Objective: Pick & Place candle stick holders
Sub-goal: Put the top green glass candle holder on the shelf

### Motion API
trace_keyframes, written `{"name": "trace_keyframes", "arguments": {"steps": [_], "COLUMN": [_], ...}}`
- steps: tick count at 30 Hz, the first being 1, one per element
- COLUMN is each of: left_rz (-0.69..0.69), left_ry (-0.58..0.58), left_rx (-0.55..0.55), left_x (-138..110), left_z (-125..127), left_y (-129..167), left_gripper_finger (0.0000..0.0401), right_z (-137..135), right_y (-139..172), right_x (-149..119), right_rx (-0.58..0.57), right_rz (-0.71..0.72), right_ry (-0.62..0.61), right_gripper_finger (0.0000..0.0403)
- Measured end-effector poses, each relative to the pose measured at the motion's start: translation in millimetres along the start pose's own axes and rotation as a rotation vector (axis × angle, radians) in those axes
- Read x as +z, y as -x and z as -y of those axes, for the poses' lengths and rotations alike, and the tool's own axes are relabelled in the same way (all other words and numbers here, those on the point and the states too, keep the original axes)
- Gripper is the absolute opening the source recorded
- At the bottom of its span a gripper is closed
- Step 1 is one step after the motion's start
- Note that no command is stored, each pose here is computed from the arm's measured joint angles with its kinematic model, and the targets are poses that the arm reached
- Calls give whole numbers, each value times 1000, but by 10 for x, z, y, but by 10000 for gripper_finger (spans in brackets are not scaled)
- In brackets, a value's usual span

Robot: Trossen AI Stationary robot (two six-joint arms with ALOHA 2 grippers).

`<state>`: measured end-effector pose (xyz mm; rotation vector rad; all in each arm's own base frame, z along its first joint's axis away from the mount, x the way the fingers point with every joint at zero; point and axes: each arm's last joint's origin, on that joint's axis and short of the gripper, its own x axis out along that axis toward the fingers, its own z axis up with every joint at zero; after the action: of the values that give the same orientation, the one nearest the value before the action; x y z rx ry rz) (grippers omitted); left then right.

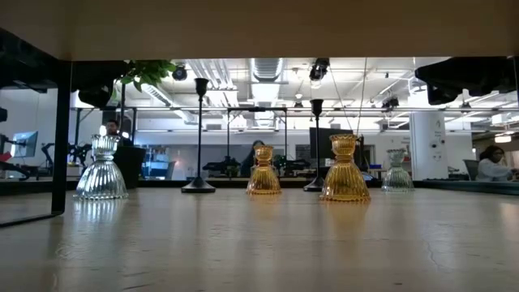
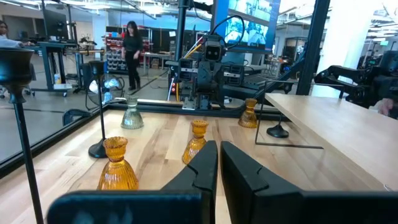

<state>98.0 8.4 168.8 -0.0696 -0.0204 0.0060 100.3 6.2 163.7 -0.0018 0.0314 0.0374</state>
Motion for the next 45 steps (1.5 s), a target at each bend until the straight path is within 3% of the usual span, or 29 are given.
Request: {"name": "trace_keyframes", "arguments": {"steps": [4,9,11,15,23,30,36,41,45], "left_rz": [0,0,0,-1,-2,-3,-3,0,42], "left_ry": [0,0,0,0,0,0,0,-2,-7], "left_rx": [0,0,-1,0,0,0,0,10,101], "left_x": [0,0,0,-1,-2,-3,-3,-1,35], "left_z": [0,0,0,0,0,0,0,-3,-27], "left_y": [0,0,0,0,0,0,0,0,2], "left_gripper_finger": [23,23,23,23,23,23,23,23,23], "right_z": [10,69,96,99,100,91,90,95,92], "right_y": [1,131,222,336,382,192,4,-100,-173], "right_x": [73,478,601,728,1205,1690,1931,2158,2272], "right_rx": [-33,-111,-140,-131,-194,-251,-299,-322,-314], "right_rz": [76,554,730,888,885,582,302,262,271], "right_ry": [-68,-465,-557,-497,-360,-237,-127,-157,-220], "right_gripper_finger": [8,8,8,8,8,8,8,8,8]}}
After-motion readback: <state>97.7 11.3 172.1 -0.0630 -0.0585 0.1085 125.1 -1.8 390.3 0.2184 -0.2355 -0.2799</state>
